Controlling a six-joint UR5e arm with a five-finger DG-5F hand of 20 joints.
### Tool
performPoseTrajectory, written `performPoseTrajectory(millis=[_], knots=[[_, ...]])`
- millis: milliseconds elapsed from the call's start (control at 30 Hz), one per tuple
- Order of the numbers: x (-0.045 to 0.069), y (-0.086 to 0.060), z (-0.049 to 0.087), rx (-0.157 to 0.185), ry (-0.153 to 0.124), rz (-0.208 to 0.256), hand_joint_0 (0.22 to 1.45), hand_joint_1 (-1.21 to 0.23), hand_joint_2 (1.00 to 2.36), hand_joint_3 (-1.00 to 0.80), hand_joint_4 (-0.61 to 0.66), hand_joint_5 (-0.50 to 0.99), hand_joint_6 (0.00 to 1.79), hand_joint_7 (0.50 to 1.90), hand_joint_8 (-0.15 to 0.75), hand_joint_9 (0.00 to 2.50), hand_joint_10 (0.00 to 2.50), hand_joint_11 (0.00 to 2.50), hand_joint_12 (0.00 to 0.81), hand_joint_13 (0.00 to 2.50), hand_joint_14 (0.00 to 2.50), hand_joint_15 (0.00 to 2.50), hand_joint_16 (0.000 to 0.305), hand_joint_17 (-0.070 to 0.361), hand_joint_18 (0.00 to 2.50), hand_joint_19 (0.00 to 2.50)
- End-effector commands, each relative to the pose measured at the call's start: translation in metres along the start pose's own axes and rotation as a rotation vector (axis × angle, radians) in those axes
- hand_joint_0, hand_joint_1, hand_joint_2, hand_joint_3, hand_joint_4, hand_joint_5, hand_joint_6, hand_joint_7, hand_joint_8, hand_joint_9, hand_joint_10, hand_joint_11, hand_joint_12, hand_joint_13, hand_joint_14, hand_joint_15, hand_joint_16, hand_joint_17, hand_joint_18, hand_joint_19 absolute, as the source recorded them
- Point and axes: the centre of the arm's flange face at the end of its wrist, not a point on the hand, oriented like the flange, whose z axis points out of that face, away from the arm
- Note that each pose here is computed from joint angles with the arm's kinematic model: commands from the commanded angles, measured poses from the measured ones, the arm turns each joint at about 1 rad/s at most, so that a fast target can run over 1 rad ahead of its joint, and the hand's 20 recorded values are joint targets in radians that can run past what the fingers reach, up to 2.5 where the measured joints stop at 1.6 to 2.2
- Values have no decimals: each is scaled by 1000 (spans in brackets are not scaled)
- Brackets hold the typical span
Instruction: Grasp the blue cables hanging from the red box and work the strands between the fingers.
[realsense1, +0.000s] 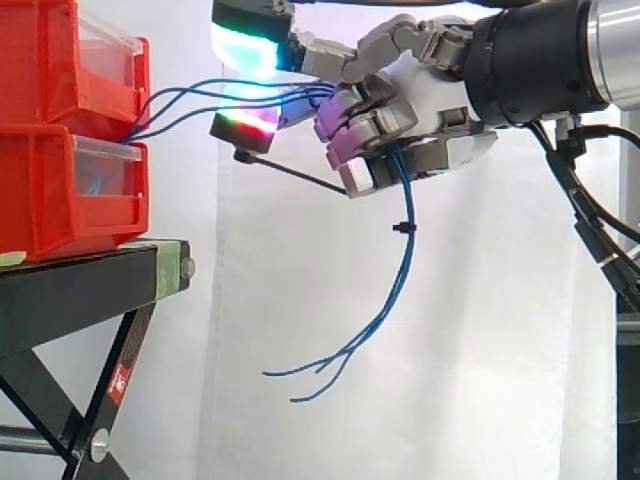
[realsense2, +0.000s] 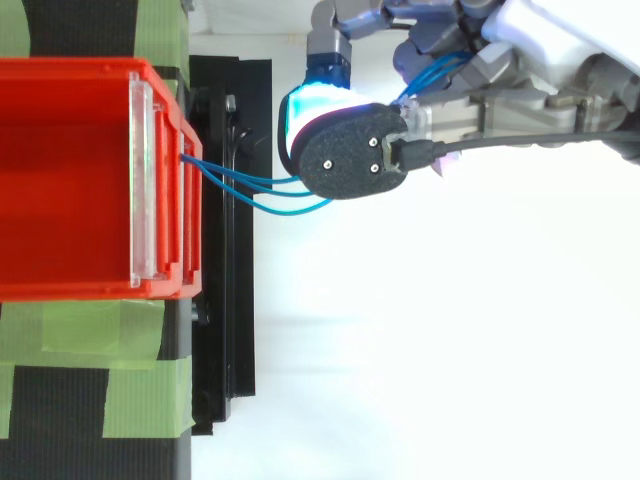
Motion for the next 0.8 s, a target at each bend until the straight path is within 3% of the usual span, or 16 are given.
performPoseTrajectory(millis=[0,200,433,767], knots=[[1,1,0,-4,1,4,806,-659,1000,-1000,222,407,404,1330,499,1727,2500,2500,588,1855,2500,1564,232,174,2458,721],[2,1,-1,-4,4,2,756,-660,1000,-1000,247,356,442,1298,499,1727,2500,2500,588,1855,2500,1564,232,174,2458,721],[5,-1,-5,14,18,-73,748,-671,1000,-1000,245,322,462,1291,499,1727,2500,2500,588,1855,2500,1564,232,174,2458,721],[8,-1,-6,12,24,-73,760,-690,1000,-1000,248,307,476,1268,499,1727,2500,2500,588,1855,2500,1564,232,174,2458,721]])
